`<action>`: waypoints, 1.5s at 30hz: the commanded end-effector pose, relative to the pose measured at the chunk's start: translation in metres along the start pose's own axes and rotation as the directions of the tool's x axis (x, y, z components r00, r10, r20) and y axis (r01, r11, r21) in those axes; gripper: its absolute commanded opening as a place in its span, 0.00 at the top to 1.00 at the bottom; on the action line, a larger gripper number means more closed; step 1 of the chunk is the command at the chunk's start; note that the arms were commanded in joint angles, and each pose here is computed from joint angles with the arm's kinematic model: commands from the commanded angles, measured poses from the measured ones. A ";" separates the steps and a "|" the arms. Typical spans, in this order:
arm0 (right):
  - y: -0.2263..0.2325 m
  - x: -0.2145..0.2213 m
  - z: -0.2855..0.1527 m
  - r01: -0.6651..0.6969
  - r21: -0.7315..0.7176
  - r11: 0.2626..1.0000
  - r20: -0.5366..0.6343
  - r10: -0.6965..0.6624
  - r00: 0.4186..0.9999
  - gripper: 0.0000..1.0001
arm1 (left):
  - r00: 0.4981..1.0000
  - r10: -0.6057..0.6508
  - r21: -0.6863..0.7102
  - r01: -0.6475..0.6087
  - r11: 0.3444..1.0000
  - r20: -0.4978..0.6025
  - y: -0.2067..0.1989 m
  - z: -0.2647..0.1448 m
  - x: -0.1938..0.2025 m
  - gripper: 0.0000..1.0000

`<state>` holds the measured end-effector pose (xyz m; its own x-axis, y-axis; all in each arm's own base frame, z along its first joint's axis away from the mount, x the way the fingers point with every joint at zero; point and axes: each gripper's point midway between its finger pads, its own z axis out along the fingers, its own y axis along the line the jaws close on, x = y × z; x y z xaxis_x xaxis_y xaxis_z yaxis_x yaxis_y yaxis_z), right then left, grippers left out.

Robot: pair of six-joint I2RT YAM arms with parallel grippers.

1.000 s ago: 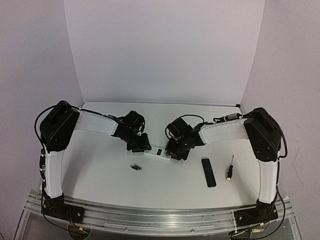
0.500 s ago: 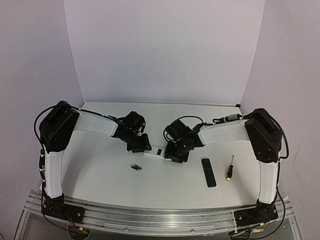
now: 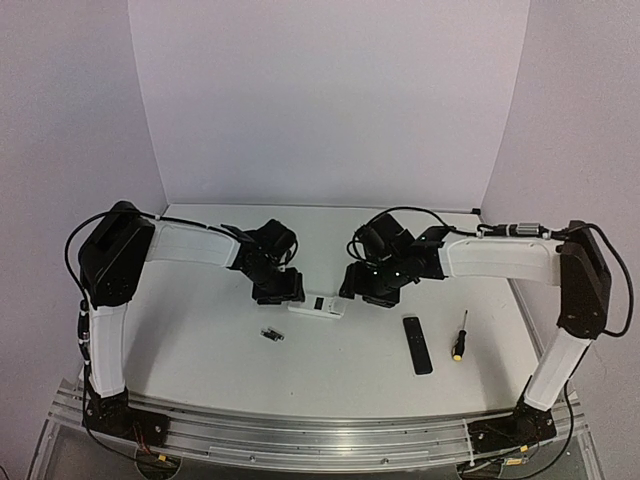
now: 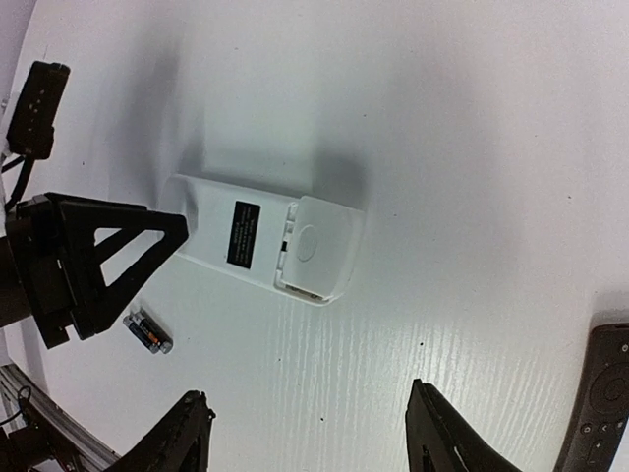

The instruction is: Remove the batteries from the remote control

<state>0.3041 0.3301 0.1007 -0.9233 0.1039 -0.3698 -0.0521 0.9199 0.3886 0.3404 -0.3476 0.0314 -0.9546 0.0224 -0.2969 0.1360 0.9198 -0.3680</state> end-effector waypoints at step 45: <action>-0.018 -0.033 0.040 -0.066 0.035 0.997 -0.042 0.068 0.997 0.35 | 0.987 0.002 -0.021 0.002 1.000 0.160 0.009 -0.045 -0.043 0.24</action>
<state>0.3482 0.3407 0.0184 -0.9570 0.2023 -0.2077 0.1181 0.9262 0.3582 0.3450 -0.3490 0.0274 -0.9593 0.0354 -0.2803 0.1509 0.9029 -0.4024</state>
